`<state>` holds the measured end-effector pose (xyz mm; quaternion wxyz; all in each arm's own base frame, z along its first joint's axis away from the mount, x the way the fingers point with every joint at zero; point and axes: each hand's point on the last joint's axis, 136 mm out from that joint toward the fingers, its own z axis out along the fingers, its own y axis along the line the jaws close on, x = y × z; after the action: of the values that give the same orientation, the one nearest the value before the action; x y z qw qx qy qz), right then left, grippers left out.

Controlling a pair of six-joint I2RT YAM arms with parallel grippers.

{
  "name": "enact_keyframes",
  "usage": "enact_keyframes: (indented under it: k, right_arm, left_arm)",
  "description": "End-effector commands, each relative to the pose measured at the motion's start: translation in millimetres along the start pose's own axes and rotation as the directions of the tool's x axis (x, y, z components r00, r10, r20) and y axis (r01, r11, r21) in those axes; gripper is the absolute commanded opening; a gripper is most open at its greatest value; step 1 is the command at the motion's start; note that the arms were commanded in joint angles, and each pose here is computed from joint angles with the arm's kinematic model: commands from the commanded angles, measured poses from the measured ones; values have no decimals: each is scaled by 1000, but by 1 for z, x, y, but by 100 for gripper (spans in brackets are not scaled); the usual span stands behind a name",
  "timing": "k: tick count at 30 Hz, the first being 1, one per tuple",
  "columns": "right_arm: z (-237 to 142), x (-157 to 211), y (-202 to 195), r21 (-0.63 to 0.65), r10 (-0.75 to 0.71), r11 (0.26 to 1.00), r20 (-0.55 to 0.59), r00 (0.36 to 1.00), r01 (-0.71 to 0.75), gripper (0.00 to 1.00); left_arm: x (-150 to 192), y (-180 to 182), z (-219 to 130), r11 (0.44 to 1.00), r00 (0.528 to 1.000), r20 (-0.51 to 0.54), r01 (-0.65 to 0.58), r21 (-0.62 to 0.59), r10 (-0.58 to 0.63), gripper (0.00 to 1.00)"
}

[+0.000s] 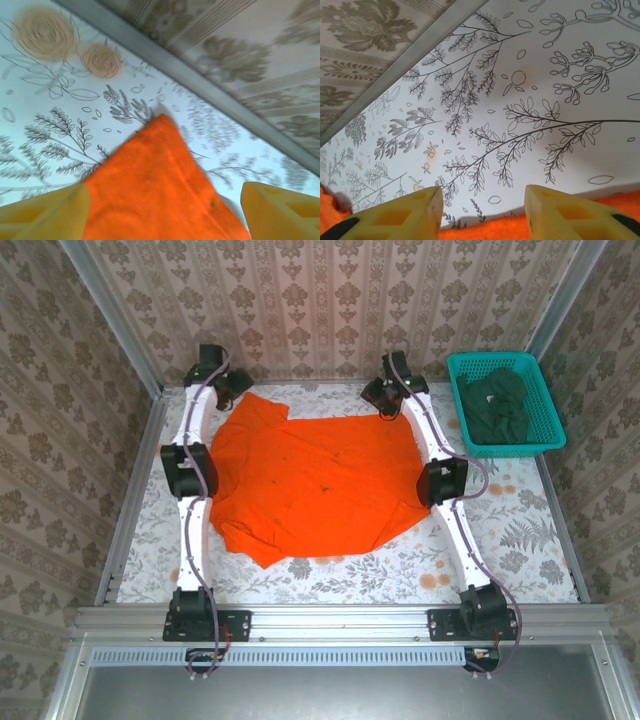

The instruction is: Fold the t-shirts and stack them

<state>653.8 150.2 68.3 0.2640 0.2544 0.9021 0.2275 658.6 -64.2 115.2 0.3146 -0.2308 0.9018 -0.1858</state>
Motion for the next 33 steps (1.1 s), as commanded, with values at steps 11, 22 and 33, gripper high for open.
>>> enact_keyframes:
  k: [11,22,33]
  right_arm:
    - [-223,28,1,189,-364,898,-186,912,397,54]
    - [-315,81,-22,273,-364,835,-376,852,477,49]
    - [-304,186,-108,116,66,993,-352,934,-26,48]
  left_arm:
    - [139,7,-182,997,986,-162,-48,-63,37,66]
    - [262,115,-230,982,913,-407,-84,-170,8,60]
    - [284,147,-232,968,904,-421,-34,-250,-77,58]
